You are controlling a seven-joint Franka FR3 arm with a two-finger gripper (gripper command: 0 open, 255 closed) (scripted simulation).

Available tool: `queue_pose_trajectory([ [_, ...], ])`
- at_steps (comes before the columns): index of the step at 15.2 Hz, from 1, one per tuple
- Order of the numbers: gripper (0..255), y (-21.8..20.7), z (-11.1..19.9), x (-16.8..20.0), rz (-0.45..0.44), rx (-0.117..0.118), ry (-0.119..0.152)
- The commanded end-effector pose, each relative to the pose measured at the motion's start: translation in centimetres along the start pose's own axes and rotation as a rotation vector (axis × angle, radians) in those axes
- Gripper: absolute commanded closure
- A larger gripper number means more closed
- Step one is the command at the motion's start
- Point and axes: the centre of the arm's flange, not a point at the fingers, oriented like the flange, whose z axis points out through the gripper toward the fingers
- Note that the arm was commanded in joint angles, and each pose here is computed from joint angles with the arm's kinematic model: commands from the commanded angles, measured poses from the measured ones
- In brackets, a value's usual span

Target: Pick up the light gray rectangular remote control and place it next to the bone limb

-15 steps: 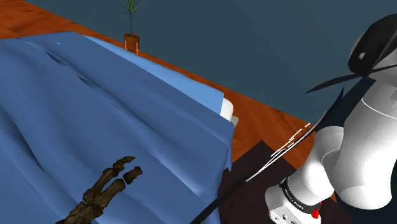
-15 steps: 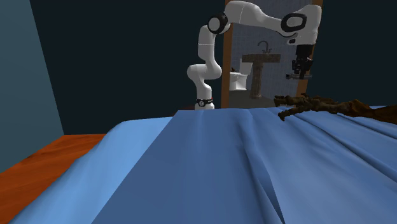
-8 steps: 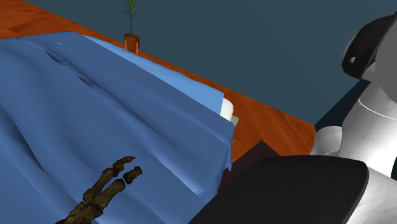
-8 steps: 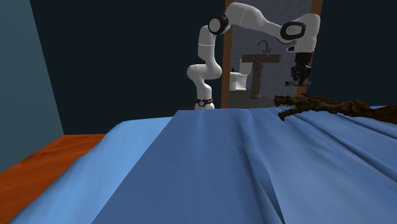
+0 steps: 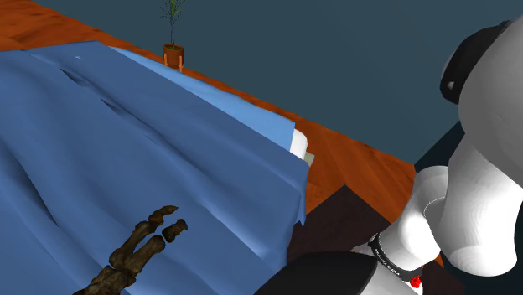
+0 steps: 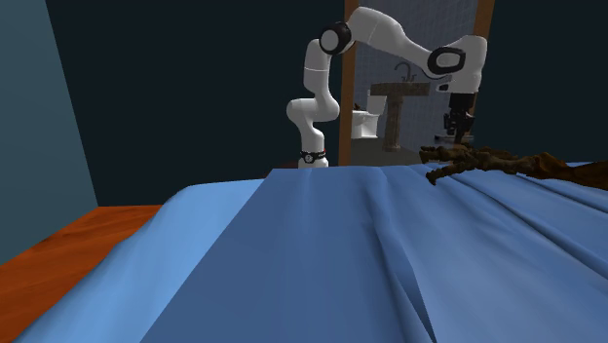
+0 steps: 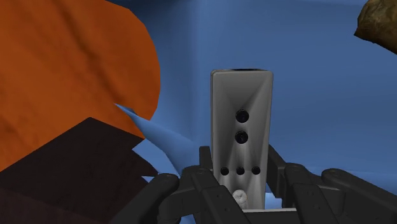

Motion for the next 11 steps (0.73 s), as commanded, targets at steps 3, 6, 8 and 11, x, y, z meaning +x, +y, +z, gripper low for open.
queue_pose_trajectory([
  [3, 255, 0.0, 2.1, -0.1, 0.0, 0.0, 0.0],
  [6, 255, 0.0, 3.7, -0.2, 0.0, 0.0, 0.0],
  [8, 255, 0.0, 4.7, -0.2, 0.0, 0.0, 0.0],
  [11, 255, 0.0, 6.3, -0.2, 0.0, 0.0, 0.0],
])
